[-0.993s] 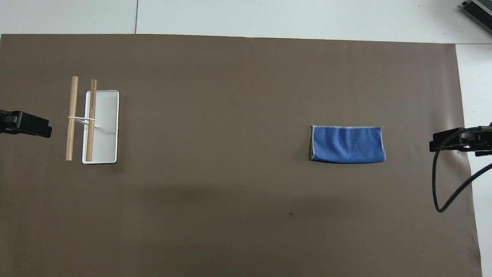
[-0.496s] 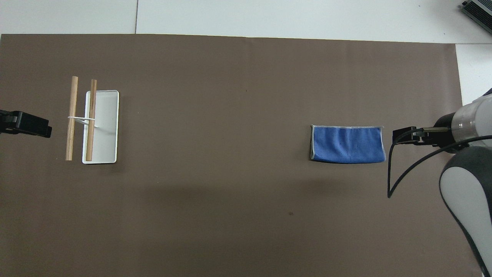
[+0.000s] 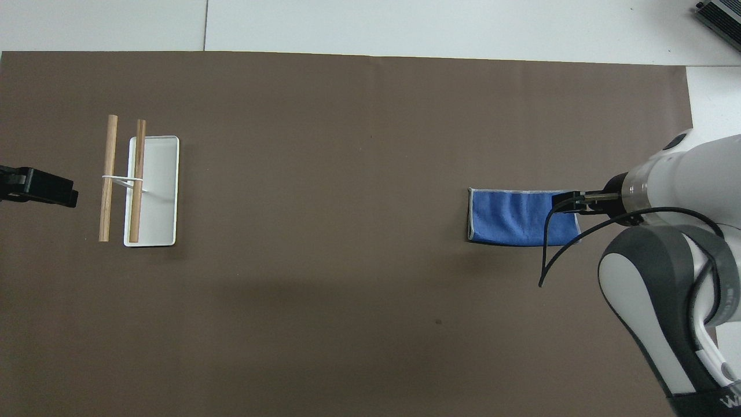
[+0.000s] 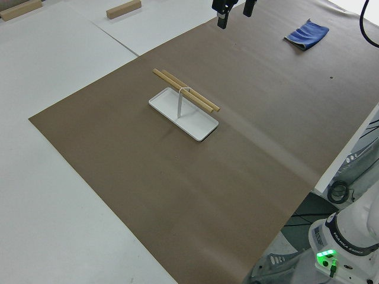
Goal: Right arm passes towel to left arm to hang
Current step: 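Grasp the near edge of the blue towel with the right gripper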
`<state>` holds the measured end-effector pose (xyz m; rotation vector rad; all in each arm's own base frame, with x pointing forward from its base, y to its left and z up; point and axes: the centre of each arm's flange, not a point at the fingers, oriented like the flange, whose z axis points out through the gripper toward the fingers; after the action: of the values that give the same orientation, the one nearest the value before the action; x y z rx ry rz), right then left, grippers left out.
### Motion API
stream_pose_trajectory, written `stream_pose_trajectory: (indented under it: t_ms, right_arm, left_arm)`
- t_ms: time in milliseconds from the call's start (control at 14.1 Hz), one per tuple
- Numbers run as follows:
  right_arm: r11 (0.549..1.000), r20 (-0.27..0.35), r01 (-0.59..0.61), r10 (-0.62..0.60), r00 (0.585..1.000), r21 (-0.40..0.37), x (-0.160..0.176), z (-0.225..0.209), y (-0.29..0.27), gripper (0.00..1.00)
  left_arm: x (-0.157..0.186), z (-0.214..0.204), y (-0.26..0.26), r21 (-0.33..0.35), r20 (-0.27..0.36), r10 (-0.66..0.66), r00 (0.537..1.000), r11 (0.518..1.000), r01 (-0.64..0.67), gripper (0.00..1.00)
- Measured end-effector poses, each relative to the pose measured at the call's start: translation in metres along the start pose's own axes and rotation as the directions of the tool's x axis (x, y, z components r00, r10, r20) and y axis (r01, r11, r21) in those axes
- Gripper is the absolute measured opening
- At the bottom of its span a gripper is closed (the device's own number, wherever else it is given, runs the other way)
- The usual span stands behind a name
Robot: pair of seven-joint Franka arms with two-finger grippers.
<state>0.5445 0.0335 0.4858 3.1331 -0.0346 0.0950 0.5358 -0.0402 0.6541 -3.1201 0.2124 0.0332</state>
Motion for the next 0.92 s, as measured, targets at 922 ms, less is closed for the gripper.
stream_pose_trajectory:
  t_ms: [922]
  right_arm:
    - [0.999, -0.036, 0.039, -0.039, 0.999, 0.006, 0.001, 0.126, -0.031, 1.0]
  left_arm:
    - [0.0, 0.0, 0.0, 0.0, 0.0, 0.0, 1.0, 1.0, 0.0, 1.0]
